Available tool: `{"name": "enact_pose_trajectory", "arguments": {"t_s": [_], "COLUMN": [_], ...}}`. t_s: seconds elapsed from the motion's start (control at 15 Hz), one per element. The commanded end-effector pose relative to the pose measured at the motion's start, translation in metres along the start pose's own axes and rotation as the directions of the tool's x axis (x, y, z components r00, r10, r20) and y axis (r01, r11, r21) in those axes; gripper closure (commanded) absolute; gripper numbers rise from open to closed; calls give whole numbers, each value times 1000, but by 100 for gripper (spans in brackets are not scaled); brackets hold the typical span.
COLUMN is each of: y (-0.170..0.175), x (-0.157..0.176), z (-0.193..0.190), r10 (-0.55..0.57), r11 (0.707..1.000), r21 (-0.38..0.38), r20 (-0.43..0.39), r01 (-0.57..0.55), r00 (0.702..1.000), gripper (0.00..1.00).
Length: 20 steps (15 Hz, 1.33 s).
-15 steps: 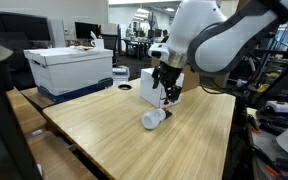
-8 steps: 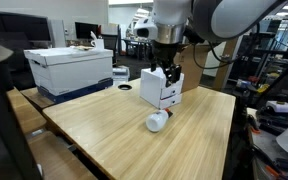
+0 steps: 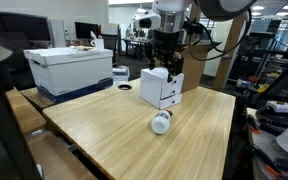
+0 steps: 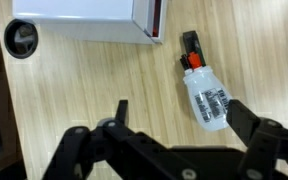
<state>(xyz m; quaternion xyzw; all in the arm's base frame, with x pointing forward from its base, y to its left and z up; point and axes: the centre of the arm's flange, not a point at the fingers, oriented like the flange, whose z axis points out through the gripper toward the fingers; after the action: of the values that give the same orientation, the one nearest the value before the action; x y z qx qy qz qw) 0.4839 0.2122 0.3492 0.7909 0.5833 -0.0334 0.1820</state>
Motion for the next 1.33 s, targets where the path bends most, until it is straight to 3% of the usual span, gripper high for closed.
{"name": "enact_pose_trajectory", "arguments": {"t_s": [0.0,0.27,0.53,1.27], "y": [1,-9,-18,-39], "x": [-16,-20,-17,-2], "z": [19,28,32,52], "r10": [-72,-211,-340,-235], "r11": [992,973,937,963], "r21": [100,64,9,83], "r20": [-86,-153,-213,-202], "r01": [80,223,349,256], "r00": [994,966,916,951], "gripper": [0,0,0,0]}}
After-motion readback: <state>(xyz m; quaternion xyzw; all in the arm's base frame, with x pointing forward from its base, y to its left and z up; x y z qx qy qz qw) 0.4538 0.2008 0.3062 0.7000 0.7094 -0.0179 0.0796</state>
